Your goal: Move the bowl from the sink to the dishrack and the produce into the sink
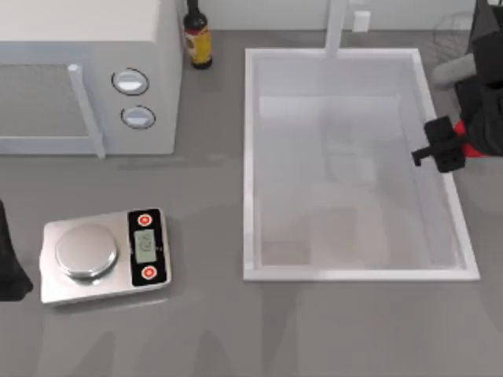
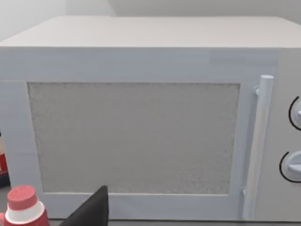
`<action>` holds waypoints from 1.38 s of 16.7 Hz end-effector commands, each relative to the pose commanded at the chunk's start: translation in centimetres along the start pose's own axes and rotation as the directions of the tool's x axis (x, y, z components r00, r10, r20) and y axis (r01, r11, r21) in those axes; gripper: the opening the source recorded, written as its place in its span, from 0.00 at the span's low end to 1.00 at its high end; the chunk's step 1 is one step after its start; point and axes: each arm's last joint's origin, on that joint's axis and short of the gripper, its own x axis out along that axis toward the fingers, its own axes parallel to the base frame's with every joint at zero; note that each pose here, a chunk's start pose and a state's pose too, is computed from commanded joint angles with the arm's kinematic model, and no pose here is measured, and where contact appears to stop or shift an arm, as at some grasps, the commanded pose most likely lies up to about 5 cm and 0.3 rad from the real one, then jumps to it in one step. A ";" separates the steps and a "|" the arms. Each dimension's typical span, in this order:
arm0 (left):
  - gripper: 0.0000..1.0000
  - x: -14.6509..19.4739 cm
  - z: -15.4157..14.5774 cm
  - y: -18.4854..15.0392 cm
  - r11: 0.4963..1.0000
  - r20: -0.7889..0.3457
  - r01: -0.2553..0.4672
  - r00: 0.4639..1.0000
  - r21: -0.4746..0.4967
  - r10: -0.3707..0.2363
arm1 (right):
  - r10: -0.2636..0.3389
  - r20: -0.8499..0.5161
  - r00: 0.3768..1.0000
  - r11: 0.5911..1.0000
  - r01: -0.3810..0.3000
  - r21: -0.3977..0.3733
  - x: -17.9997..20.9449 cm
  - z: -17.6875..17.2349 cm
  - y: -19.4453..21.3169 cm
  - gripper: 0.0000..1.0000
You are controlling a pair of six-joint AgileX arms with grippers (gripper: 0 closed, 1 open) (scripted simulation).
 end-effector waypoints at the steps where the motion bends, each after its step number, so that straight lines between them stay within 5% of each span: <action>1: 1.00 0.0 0.0 0.0 1.000 0.000 0.000 1.000 0.000 0.000 | -0.015 0.064 0.998 1.000 0.016 -0.006 0.0 -0.2 1.5 0.00; 6: 1.00 0.0 0.0 0.0 1.000 0.000 0.000 1.000 0.000 0.000 | -0.080 0.409 0.909 0.996 0.053 0.076 -2.1 -0.7 7.1 0.00; 11: 1.00 0.0 0.0 0.0 1.000 0.000 0.000 1.000 0.000 0.000 | -0.150 0.667 0.730 0.965 -0.039 0.259 -6.5 -0.1 9.2 0.00; 15: 1.00 0.0 0.0 0.0 1.000 0.000 0.000 1.000 0.000 0.000 | -0.185 0.738 0.649 0.938 -0.108 0.330 -8.7 0.3 9.4 0.00; 23: 1.00 0.0 0.0 0.0 1.000 0.000 0.000 1.000 0.000 0.000 | -0.184 0.737 0.651 0.938 -0.108 0.329 -7.9 0.1 9.8 0.00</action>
